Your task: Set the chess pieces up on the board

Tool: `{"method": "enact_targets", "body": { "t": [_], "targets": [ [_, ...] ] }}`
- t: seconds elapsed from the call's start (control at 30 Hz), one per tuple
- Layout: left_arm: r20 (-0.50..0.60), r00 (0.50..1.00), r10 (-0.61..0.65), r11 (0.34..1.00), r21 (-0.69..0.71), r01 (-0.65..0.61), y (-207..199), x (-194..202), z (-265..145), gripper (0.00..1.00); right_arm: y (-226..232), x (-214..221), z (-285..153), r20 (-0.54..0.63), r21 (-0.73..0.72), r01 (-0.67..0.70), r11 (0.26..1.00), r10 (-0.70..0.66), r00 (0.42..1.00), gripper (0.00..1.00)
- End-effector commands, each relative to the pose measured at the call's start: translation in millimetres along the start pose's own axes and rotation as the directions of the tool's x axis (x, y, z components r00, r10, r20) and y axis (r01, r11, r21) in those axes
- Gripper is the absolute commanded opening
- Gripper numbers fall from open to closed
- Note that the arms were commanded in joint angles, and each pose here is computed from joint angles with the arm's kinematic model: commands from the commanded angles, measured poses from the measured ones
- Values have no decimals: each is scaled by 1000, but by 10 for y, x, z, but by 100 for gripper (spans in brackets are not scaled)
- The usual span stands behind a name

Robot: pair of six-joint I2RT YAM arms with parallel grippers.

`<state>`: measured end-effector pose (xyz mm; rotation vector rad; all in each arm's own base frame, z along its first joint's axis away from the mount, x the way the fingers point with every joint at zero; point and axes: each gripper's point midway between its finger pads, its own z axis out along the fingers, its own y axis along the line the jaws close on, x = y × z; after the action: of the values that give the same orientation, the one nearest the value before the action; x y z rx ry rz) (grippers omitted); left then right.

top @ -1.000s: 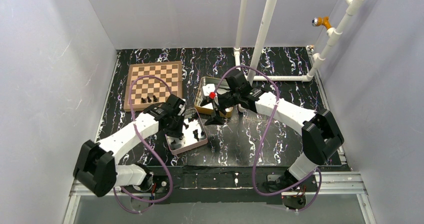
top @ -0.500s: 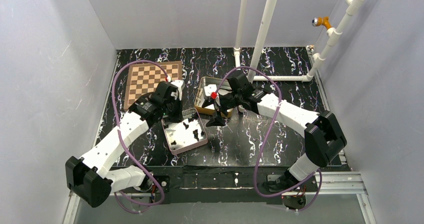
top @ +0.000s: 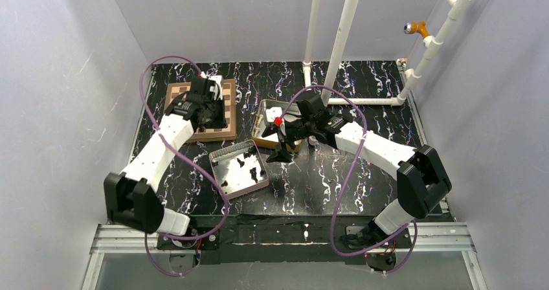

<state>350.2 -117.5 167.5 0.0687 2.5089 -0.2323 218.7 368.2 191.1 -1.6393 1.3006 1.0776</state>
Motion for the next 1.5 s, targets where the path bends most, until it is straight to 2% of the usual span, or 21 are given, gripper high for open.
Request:
{"method": "enact_targets", "body": {
  "t": [0.0, 0.13, 0.33, 0.6, 1.07, 1.47],
  "targets": [
    [-1, 1000, -32, 998, -61, 31, 116, -206, 229, 0, -33, -129, -59, 31, 31, 32, 999, -33, 999, 98],
    [-54, 996, -72, 987, -151, 63, 251, -243, 485, 0, -57, -114, -70, 27, 42, 31, 999, -33, 999, 98],
    [-141, 986, -91, 966, -253, 53, 426, -53, 770, 0, -125, -86, -89, 26, 60, 26, 998, -28, 999, 98],
    [-190, 978, -85, 966, -255, 34, 444, 42, 1007, 0, -150, -71, -81, 25, 63, 21, 998, -22, 999, 98],
    [-211, 974, -88, 968, -247, 34, 436, 100, 1030, 0, -157, -80, -79, 27, 62, 23, 998, -24, 999, 98],
    [-227, 970, -90, 967, -252, 30, 442, 125, 1019, 16, -152, -95, -78, 33, 58, 24, 998, -26, 999, 99]
  ]
}}
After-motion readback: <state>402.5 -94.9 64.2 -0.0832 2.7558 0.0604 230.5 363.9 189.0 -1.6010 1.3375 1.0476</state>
